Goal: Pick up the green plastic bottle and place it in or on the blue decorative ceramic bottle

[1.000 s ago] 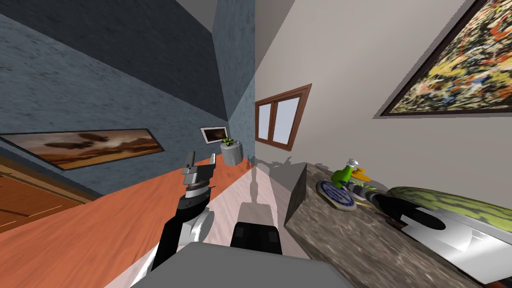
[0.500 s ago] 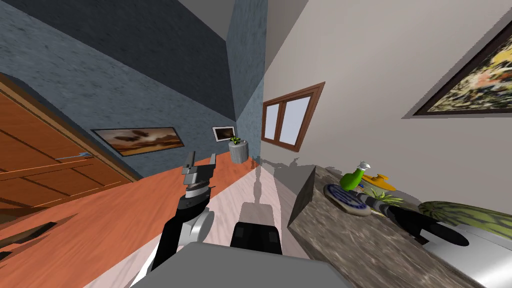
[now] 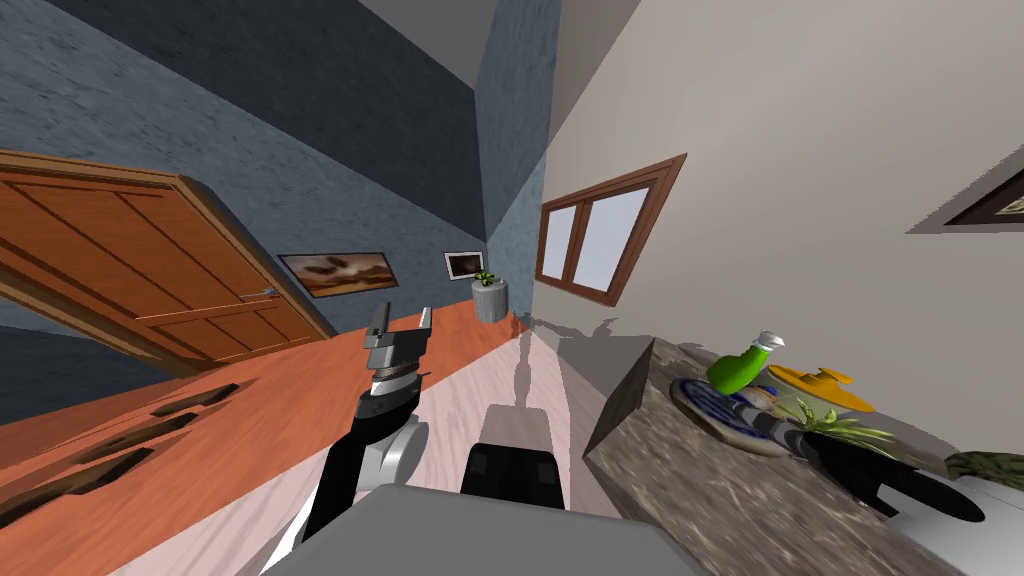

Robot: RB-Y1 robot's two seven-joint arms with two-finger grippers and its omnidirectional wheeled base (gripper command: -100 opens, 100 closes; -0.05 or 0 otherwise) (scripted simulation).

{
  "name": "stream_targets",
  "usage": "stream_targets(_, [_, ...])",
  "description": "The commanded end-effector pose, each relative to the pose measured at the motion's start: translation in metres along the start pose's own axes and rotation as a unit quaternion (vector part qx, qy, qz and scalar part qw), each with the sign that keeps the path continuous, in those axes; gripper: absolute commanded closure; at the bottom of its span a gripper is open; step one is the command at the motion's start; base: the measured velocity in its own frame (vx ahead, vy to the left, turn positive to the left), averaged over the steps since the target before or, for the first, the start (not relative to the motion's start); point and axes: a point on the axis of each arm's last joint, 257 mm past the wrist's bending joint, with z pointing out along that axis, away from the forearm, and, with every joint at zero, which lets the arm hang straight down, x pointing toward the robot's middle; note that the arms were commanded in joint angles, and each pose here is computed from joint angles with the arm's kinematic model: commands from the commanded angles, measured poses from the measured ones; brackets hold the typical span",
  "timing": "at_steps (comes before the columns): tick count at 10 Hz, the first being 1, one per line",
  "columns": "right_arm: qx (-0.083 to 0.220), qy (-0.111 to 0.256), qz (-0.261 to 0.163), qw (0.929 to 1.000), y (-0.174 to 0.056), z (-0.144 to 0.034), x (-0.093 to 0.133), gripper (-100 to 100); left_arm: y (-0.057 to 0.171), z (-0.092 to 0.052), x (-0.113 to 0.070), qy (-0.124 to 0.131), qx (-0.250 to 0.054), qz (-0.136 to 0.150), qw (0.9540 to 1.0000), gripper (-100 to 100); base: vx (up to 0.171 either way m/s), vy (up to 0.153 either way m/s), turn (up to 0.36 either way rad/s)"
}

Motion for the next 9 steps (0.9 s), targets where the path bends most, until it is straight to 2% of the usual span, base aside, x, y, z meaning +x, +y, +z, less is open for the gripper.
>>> stream_targets(1, [0.023, -0.004, 0.003, 0.9997, -0.024, 0.002, -0.005, -100, 0.000, 0.000, 0.000, 0.000, 0.000, 0.000, 1.0000, 0, 0.007, -0.001, -0.037])
stream_targets(3, [0.045, -0.010, 0.007, 0.9989, -0.046, 0.003, -0.012, -100, 0.000, 0.000, 0.000, 0.000, 0.000, 0.000, 1.0000, 0, 0.013, -0.005, -0.002])
stream_targets(6, [0.052, 0.016, 0.037, 0.9978, -0.071, 0.006, 0.008, -100, 0.000, 0.000, 0.000, 0.000, 0.000, 0.000, 1.0000, 0, -0.131, 0.058, 0.364])
stream_targets(9, [0.092, 0.002, 0.041, 0.9949, -0.112, 0.003, -0.005, -100, 0.000, 0.000, 0.000, 0.000, 0.000, 0.000, 1.0000, 0, -0.006, 0.005, -0.020])
